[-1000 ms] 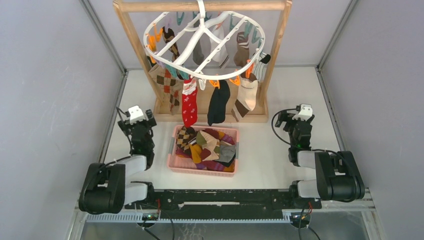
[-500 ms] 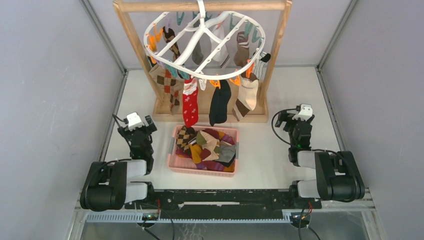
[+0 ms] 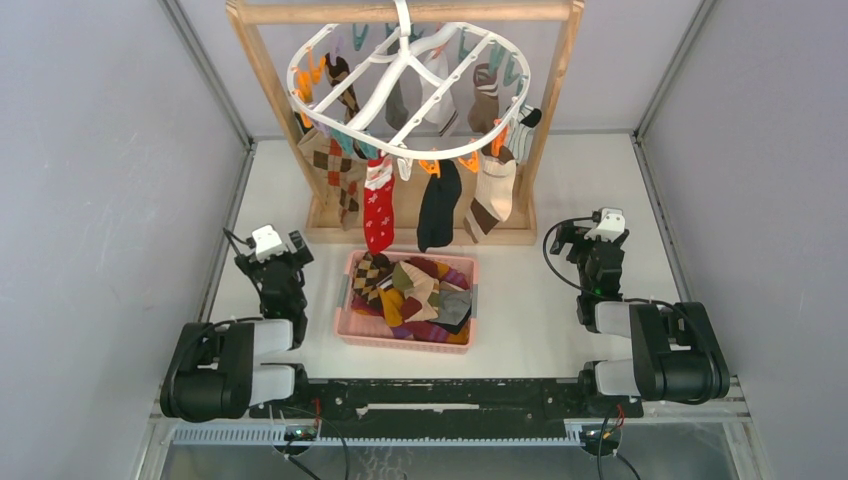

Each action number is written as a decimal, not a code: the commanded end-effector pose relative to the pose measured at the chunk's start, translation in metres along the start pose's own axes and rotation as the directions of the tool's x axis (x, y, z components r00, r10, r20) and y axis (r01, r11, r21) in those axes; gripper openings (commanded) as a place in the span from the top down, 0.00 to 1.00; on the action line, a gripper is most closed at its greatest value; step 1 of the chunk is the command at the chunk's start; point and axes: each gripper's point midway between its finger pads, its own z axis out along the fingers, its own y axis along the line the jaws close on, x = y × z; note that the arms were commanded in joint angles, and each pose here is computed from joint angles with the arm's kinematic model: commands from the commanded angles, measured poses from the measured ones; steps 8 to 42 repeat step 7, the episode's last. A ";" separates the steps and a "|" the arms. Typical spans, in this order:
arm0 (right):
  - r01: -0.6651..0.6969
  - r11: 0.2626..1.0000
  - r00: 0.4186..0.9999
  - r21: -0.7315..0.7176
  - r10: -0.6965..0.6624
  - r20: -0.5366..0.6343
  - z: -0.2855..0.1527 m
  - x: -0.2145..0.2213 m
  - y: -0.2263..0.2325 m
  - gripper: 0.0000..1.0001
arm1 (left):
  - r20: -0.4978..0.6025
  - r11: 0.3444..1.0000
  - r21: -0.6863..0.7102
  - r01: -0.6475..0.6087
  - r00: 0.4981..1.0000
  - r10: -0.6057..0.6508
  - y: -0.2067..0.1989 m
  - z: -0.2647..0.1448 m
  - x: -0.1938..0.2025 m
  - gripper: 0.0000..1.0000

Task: Remove the socks clipped to the hanger
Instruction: Reset both arms

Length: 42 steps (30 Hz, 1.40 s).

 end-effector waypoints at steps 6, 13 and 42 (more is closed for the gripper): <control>0.013 0.995 0.999 -0.097 -0.010 0.032 0.006 -0.014 0.018 0.01 | 0.064 0.999 0.008 0.045 0.997 -0.045 -0.006 0.010 -0.024 0.00; 0.013 0.995 0.999 -0.099 -0.010 0.032 0.006 -0.014 0.018 0.00 | 0.064 0.999 0.008 0.045 0.997 -0.046 -0.006 0.010 -0.025 0.00; 0.013 0.995 0.999 -0.099 -0.010 0.032 0.006 -0.014 0.018 0.00 | 0.064 0.999 0.008 0.045 0.997 -0.046 -0.006 0.010 -0.025 0.00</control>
